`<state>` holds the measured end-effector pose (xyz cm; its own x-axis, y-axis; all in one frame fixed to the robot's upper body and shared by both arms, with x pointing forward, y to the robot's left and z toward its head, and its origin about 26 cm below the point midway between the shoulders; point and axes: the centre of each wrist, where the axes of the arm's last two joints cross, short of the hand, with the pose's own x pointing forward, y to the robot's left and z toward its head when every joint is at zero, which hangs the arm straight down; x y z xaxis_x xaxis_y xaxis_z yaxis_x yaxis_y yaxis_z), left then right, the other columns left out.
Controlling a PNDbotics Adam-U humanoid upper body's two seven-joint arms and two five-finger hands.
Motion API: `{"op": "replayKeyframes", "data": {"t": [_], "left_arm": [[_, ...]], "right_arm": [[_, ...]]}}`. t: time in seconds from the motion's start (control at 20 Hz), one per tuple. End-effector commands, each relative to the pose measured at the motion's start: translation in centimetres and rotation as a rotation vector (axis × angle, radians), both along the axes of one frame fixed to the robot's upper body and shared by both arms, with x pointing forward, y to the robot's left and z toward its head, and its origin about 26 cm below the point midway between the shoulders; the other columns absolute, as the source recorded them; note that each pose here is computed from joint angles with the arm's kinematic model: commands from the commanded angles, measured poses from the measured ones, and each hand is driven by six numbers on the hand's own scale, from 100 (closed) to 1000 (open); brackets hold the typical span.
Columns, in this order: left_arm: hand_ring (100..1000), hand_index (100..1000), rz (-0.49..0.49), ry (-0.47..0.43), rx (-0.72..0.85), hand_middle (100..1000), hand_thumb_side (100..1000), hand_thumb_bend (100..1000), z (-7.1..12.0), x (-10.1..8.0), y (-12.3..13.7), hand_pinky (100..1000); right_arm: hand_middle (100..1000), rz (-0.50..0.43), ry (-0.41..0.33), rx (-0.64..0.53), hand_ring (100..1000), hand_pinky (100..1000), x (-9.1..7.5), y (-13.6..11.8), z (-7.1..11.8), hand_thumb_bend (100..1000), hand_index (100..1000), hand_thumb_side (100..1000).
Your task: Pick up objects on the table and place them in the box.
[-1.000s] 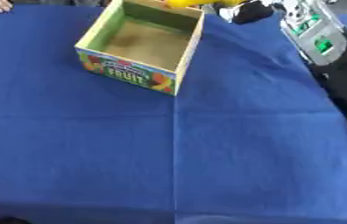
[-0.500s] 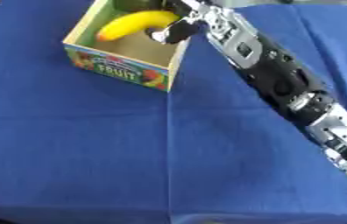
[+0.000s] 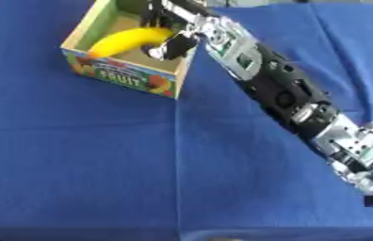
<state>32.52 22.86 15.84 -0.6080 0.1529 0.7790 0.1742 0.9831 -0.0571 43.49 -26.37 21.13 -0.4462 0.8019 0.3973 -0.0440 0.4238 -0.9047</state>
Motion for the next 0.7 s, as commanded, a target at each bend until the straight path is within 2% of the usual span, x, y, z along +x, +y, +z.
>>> {"op": "replayKeyframes", "data": {"t": [0.05, 0.4, 0.45, 0.7], "left_arm": [[518, 584, -0.011, -0.029, 0.002, 542, 1000, 602, 0.77, -0.10, -0.18, 614], [518, 584, -0.011, -0.029, 0.002, 542, 1000, 601, 0.78, -0.09, -0.18, 614], [518, 584, -0.011, -0.029, 0.003, 542, 1000, 602, 0.79, -0.09, -0.18, 615], [518, 584, -0.010, -0.027, 0.004, 542, 1000, 601, 0.74, -0.10, -0.15, 615]], "right_arm": [[473, 0.013, -0.027, -0.019, 471, 509, 0.02, 0.13, 1.08, 229, 560, 100], [478, 0.017, -0.029, -0.027, 476, 516, 0.00, 0.15, 1.02, 233, 566, 100], [682, 0.022, -0.027, -0.034, 693, 724, -0.03, 0.19, 0.94, 546, 726, 326], [641, 0.020, -0.006, -0.084, 646, 678, 0.00, -0.19, 0.55, 515, 723, 322]]}}
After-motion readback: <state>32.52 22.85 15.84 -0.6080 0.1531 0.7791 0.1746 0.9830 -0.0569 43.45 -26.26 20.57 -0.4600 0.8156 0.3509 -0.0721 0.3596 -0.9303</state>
